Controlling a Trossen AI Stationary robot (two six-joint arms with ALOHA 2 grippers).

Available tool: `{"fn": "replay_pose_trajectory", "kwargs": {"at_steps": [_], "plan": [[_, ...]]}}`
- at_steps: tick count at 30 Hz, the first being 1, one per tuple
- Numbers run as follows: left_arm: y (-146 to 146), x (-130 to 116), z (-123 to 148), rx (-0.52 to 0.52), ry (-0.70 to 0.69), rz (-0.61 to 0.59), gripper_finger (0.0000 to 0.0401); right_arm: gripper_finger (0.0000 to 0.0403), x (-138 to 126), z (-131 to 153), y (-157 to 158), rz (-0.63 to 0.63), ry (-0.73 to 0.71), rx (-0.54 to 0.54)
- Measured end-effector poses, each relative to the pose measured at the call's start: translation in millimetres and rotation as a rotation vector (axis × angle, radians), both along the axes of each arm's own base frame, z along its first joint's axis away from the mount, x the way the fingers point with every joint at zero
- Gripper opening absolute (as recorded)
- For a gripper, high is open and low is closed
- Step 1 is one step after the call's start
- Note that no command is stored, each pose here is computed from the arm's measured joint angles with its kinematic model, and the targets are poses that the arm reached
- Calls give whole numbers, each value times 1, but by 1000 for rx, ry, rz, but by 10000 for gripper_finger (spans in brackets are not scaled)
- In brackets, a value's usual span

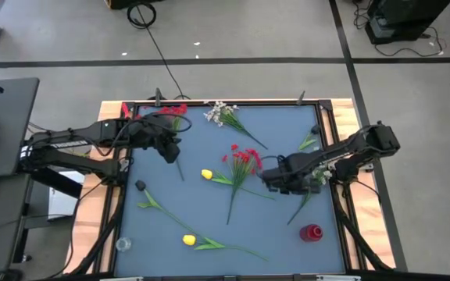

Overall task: Sort flowers into vase by color
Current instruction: Put the bottom white flowers into the red vase

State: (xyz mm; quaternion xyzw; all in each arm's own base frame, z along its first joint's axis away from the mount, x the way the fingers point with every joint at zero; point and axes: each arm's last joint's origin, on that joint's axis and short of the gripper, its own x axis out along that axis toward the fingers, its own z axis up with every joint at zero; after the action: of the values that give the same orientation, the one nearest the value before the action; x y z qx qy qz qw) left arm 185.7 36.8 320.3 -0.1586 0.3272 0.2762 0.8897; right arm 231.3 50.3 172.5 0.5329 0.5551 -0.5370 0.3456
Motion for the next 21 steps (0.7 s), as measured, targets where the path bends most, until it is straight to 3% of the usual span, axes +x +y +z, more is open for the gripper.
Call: {"fn": "replay_pose_trajectory", "kwargs": {"at_steps": [7, 11, 16, 21], "plan": [[5, 3, -4, -19, 24, -26, 149, 156, -17, -1, 26, -82, 67, 21], [7, 7, -6, -22, 29, -21, 149, 156, -29, 10, 35, -151, 53, -68], [8, 11, -9, -28, 45, -23, 149, 156, -56, -3, 32, -220, 82, -147], [8, 15, -11, -59, 41, -28, 149, 156, -65, -17, 19, -242, 31, -193]]}}
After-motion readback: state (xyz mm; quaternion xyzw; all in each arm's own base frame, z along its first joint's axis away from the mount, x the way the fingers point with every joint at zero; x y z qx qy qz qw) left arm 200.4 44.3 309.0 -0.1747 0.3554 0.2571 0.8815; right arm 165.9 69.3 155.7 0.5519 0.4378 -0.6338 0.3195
